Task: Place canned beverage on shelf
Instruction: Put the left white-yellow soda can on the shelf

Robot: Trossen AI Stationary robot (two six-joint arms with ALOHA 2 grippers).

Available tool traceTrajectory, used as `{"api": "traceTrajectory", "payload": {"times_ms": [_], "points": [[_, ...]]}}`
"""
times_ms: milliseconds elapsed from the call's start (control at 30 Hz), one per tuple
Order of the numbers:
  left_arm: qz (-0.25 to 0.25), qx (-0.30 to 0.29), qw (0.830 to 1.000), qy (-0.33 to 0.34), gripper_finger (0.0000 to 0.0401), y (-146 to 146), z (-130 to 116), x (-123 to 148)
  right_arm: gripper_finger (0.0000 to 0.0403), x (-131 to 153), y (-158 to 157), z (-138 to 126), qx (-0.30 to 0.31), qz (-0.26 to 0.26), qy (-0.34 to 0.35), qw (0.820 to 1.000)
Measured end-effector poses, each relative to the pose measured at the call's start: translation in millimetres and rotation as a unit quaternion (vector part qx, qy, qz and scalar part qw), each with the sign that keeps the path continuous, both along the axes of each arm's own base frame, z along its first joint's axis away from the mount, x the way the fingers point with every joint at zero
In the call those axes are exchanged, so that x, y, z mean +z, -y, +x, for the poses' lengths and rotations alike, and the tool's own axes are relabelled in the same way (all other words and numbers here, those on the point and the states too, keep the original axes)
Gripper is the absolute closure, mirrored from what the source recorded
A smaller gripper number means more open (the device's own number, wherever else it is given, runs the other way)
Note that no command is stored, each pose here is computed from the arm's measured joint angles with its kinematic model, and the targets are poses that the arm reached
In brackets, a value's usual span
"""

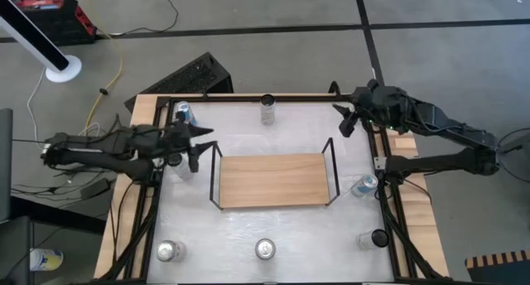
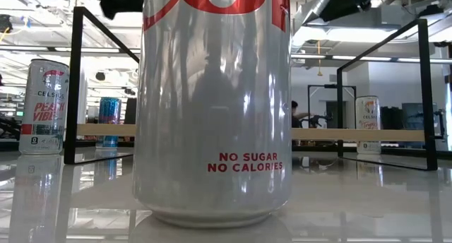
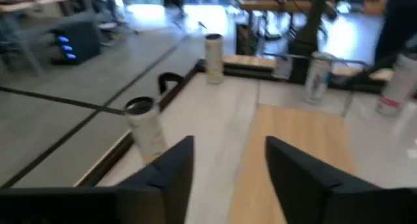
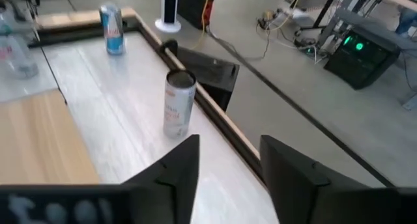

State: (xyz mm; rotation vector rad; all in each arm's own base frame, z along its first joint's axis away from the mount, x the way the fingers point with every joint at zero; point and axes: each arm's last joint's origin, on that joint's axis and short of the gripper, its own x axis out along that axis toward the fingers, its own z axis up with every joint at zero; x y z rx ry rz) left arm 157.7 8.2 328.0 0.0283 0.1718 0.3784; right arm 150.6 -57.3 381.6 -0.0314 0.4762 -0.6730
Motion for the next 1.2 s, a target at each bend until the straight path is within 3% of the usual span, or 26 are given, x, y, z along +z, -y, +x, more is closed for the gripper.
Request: {"api": "traceTrajectory", "payload": {"times_ms": [200,367,500,633,967,1033,1200], "points": [[0.011,0.029,0.996,-0.079,0.0117,-18,27,27,0.0159,-5,-2,-2,0.002,0.026,-0.016,1.000],[-0.011,0.067,0.980,-0.188,0.0075,-31,29,48,0.0148,-9,-10,-1,0.066,0.093,-0.010,0.993],[-0.040,0.159,0.957,-0.237,0.0068,-51,19,60,0.0148,-10,-20,2,0.129,0.145,0.005,0.981],[-0.085,0.234,0.929,-0.273,0.0067,-84,8,57,0.0148,-11,-30,7,0.169,0.154,-0.002,0.973],[-0.200,0.330,0.859,-0.338,0.0067,-162,-4,22,0.0148,-11,-44,9,0.204,0.156,-0.007,0.966],[-0.204,0.297,0.872,-0.333,0.0067,-170,3,18,0.0148,-11,-45,9,0.208,0.153,-0.009,0.966],[-0.211,0.161,0.936,-0.231,0.0067,-186,39,16,0.0148,-11,-41,9,0.197,0.148,-0.009,0.969]]}}
